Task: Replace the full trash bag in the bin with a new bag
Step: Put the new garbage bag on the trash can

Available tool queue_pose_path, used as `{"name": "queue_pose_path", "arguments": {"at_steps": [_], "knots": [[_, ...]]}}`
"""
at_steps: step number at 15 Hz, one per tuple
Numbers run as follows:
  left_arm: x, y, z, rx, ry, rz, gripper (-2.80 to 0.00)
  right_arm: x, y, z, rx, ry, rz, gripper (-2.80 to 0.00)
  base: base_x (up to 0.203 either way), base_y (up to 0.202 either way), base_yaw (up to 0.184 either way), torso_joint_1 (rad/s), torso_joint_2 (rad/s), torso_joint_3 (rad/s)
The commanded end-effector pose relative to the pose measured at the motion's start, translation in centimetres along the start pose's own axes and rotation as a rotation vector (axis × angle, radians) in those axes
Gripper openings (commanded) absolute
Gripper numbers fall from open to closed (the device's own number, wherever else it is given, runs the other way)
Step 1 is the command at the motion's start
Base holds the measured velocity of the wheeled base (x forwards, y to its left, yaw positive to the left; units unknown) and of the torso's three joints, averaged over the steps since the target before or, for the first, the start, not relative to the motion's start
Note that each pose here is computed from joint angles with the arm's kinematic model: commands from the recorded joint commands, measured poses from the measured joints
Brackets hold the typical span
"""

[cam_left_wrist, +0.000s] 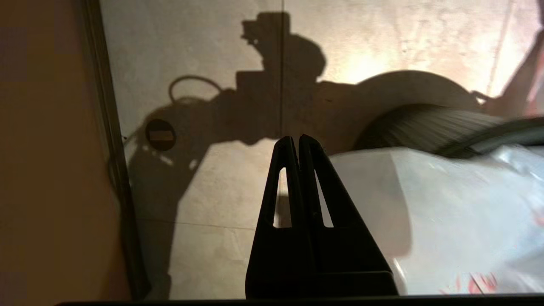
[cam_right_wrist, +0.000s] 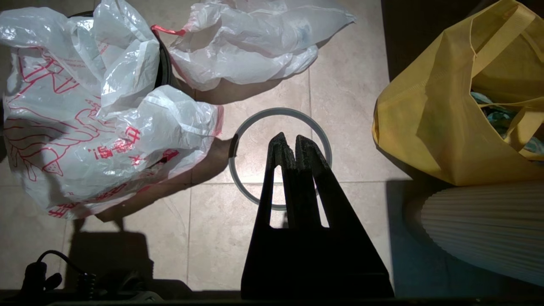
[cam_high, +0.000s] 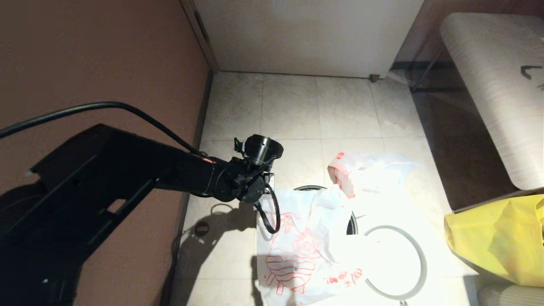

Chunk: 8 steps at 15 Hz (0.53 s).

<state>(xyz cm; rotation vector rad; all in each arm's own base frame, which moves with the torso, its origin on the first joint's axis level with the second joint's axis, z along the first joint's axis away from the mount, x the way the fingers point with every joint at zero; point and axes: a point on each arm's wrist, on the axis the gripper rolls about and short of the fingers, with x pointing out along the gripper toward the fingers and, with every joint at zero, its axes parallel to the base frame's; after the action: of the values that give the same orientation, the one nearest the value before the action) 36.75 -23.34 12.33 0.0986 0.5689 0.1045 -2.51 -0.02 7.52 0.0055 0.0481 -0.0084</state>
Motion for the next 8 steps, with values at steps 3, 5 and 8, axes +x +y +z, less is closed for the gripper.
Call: {"name": "queue_pose_path", "arguments": {"at_steps": [3,5,8], "knots": [[2.4,-2.5,-3.3,0.062,0.072,-0.012,-2.8,0.0,0.0,0.0,0.0,0.001,0.001,-2.8,0.0,0.0,0.0,0.0,0.0,0.0],[-0.1,-3.8,-4.7,0.106,0.086,-0.06,-2.8,0.0,0.0,0.0,0.0,0.001,0.001,-2.8,0.0,0.0,0.0,0.0,0.0,0.0],[-2.0,-4.9,-5.7,0.127,0.093,-0.101,-2.8,0.0,0.0,0.0,0.0,0.001,0.001,-2.8,0.0,0.0,0.0,0.0,0.0,0.0]]}}
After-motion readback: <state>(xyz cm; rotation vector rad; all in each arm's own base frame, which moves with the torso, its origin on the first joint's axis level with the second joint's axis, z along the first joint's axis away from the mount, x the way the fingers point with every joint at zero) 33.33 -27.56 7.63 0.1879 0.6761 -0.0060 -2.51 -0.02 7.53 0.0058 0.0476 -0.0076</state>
